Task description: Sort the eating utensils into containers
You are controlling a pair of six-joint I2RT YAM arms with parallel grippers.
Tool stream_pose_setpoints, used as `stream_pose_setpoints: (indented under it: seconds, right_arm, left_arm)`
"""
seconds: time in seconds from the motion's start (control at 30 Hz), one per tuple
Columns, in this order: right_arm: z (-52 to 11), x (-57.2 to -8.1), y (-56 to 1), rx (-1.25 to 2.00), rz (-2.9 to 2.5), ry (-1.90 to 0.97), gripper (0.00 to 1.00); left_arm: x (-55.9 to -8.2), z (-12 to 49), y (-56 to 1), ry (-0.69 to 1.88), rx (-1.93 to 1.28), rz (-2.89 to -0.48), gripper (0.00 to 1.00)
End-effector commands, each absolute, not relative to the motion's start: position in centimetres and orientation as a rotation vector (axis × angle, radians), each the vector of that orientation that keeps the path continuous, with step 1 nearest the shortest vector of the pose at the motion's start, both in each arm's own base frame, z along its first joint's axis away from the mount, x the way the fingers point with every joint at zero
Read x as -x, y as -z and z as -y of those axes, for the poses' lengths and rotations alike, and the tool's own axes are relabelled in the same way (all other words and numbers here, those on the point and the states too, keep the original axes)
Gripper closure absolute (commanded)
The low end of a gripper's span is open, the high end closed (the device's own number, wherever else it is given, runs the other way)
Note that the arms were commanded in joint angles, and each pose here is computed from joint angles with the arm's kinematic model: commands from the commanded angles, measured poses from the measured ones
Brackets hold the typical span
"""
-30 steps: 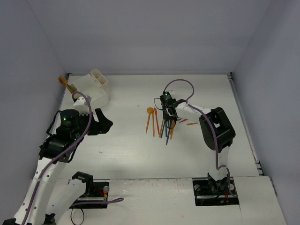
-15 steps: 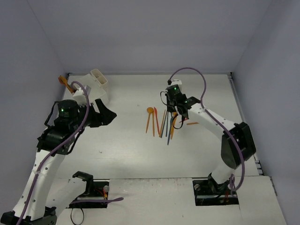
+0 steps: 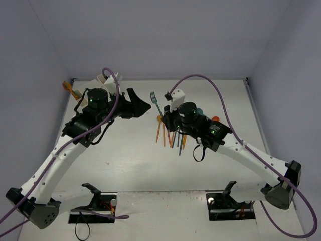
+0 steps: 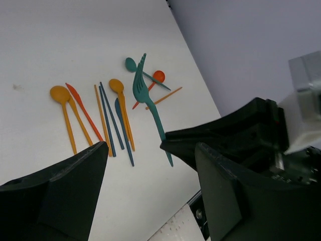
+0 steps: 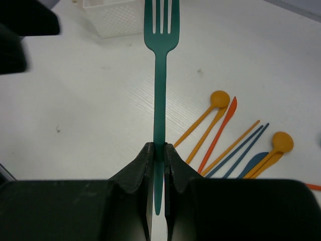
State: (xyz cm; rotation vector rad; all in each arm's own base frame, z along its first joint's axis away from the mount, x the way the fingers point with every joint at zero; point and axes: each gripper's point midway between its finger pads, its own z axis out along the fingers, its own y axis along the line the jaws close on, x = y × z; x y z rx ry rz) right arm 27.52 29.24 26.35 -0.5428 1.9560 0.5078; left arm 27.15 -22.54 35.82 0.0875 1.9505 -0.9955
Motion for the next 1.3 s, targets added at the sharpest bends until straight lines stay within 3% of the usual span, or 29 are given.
stream_pose_setpoints:
  seconds: [0.0, 0.2, 0.53, 0.9, 0.97, 1.07, 1.27]
  right_arm:
    - [-30.6, -26.0, -30.8, 0.582, -1.808, -0.652, 1.00]
    - [-30.7, -24.5, -31.4, 0.615, -1.787, -0.724, 1.00]
    - [-30.3, -23.6, -31.5, 0.615, -1.780, -0.748, 1.00]
    - [-30.0, -23.8, -31.2, 0.614, -1.782, -0.726, 1.00]
    - [-30.1, -23.9, -31.2, 0.614, -1.781, -0.723, 0.89]
    - [-30.1, -24.1, -31.1, 0.613, -1.785, -0.713, 0.66]
    - [-30.5, -24.4, -30.9, 0.626, -1.790, -0.708, 0.48]
  left_arm:
    - [-29.1, 23.8, -40.6, 0.979, -0.109, -1.761, 0.34]
    - [-30.2, 25.5, -40.4, 0.921, -0.146, -1.756, 0.40]
    - [-31.1, 27.1, -41.1, 0.893, -0.196, -1.705, 0.60]
    - [-30.7, 27.3, -39.5, 0.851, -0.248, -1.733, 1.00]
    - [-30.8, 26.8, -39.5, 0.812, -0.262, -1.728, 1.00]
    - [-31.1, 25.7, -39.3, 0.718, -0.291, -1.717, 1.00]
    - [-32.6, 21.9, -39.9, 0.467, -0.316, -1.672, 1.00]
